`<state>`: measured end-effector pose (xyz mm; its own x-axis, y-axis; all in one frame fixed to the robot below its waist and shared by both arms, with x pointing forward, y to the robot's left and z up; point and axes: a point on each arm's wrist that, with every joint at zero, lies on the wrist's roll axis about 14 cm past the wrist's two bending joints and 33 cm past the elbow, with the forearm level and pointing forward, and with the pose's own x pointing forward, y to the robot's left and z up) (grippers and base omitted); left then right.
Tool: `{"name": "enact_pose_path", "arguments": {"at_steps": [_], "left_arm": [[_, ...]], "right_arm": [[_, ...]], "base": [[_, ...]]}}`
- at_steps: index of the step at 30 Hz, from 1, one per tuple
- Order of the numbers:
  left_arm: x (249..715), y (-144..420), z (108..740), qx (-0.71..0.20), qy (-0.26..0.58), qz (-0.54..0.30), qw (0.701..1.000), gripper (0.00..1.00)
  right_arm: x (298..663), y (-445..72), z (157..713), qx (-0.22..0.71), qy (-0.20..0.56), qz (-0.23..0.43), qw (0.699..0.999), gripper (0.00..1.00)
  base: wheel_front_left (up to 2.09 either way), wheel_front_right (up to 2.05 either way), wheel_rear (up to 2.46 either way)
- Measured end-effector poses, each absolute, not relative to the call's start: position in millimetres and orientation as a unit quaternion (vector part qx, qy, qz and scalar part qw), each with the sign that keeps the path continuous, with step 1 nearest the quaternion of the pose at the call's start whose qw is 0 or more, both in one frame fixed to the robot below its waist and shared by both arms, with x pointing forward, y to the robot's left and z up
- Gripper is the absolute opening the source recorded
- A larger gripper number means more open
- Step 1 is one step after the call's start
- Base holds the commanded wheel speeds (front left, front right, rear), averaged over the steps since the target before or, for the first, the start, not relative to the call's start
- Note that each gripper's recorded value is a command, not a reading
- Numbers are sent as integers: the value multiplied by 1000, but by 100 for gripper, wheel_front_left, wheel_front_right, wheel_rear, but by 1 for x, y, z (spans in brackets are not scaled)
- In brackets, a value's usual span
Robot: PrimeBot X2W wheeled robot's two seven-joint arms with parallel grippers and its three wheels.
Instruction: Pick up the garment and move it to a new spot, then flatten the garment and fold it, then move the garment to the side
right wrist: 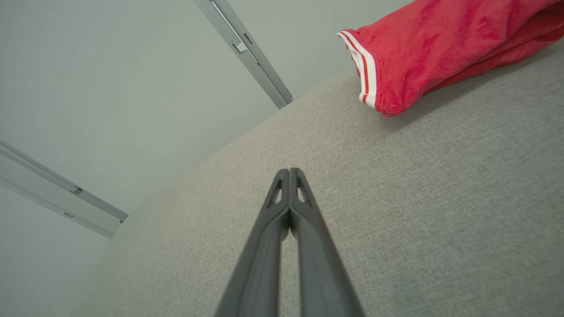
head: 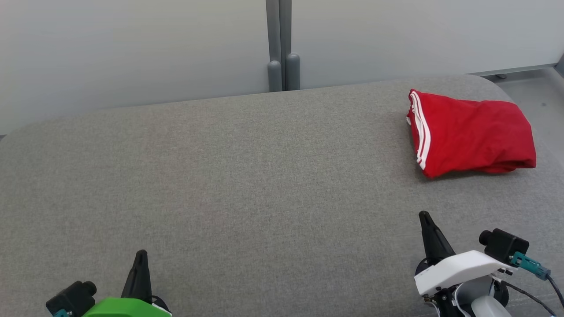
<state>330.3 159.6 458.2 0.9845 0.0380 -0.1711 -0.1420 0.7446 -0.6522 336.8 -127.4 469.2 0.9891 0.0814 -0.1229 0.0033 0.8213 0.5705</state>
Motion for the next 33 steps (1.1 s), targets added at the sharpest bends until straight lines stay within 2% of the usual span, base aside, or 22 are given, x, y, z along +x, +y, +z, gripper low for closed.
{"name": "enact_pose_path", "arguments": {"at_steps": [13,33], "left_arm": [[337,164,457,-420,82,52,903,0],[346,168,456,-527,87,50,844,0]], "right_arm": [[344,-140,468,374,80,4,924,0],[353,-161,465,499,84,-25,862,0]], "base": [[0,0,0],[0,0,0]]}}
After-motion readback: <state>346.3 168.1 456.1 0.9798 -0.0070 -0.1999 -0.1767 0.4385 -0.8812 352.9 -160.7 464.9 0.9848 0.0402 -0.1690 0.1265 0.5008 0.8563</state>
